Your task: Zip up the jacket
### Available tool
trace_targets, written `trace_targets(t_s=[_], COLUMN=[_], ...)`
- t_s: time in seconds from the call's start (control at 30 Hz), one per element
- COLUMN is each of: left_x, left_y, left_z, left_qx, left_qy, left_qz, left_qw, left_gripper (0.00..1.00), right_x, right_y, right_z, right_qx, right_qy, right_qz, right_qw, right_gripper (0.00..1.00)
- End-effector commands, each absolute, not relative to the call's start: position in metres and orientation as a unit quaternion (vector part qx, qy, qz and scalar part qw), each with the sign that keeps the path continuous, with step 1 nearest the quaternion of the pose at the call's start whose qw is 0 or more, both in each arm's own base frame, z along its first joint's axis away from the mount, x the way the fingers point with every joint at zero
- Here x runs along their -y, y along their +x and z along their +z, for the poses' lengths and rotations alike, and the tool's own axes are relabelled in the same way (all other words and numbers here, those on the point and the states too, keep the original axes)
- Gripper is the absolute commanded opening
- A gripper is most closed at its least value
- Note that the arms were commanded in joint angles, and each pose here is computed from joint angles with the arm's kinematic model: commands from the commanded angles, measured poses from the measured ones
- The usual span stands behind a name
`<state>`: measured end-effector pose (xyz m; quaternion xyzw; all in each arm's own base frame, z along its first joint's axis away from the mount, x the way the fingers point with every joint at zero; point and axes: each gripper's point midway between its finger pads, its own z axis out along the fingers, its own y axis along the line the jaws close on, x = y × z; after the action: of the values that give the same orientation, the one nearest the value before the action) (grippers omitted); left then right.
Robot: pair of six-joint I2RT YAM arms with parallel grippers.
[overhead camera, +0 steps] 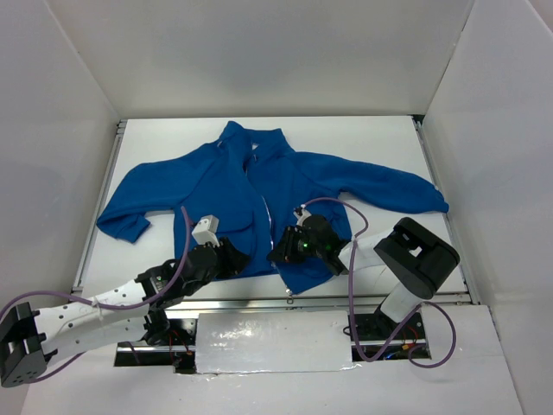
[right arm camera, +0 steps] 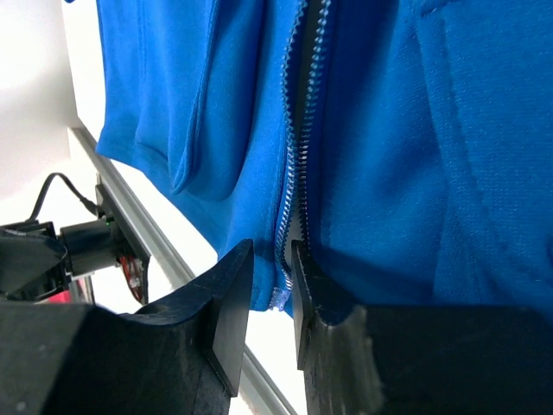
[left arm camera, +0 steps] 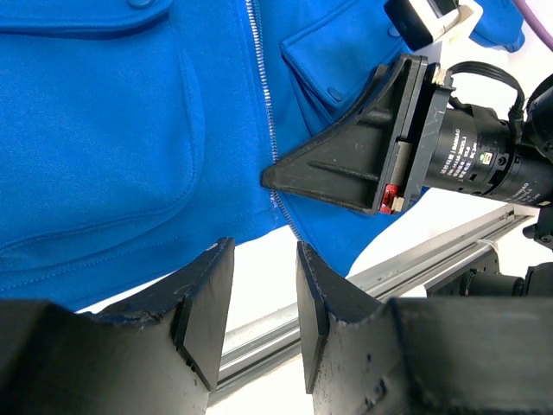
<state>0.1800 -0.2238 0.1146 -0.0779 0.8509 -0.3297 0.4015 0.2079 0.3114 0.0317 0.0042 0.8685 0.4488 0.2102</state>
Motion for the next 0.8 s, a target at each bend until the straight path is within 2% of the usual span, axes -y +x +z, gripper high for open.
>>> trace_targets(t_s=[0.0, 0.2, 0.23, 0.4, 0.6, 0.77], left_x=[0.229, 0.232, 0.232, 0.239, 0.258, 0.263], left_y=[0.182, 0.181, 0.181, 0.179, 0.171, 0.17], left_z=[0.121, 0.119, 0.119, 0.123, 0.118, 0.108], left_qx=[-0.845, -0.848, -0.848, -0.842, -0.844, -0.852], left_qy=[-0.064, -0.056, -0.055, -0.048, -0.014, -0.008], left_qz=[-0.339, -0.337, -0.339, -0.358, -0.383, -0.379], left_qw=[0.409, 0.404, 0.404, 0.401, 0.374, 0.361], left_gripper=[0.47, 0.47, 0.47, 0.48, 0.53, 0.49], right_x=[-0.321, -0.327, -0.327, -0.33, -0.334, -0.337], right_y=[0.221, 0.226, 0.225, 0.219, 0.206, 0.205], right_z=[0.042, 0.044, 0.044, 0.058, 0.098, 0.108], right_qx=[-0.859, -0.854, -0.853, -0.839, -0.803, -0.793], right_qy=[-0.007, -0.022, -0.023, -0.034, -0.054, -0.062], right_qz=[0.451, 0.457, 0.46, 0.483, 0.536, 0.549], right_qw=[0.242, 0.247, 0.247, 0.249, 0.254, 0.256], right_gripper=[0.33, 0.33, 0.24, 0.0, 0.0, 0.0])
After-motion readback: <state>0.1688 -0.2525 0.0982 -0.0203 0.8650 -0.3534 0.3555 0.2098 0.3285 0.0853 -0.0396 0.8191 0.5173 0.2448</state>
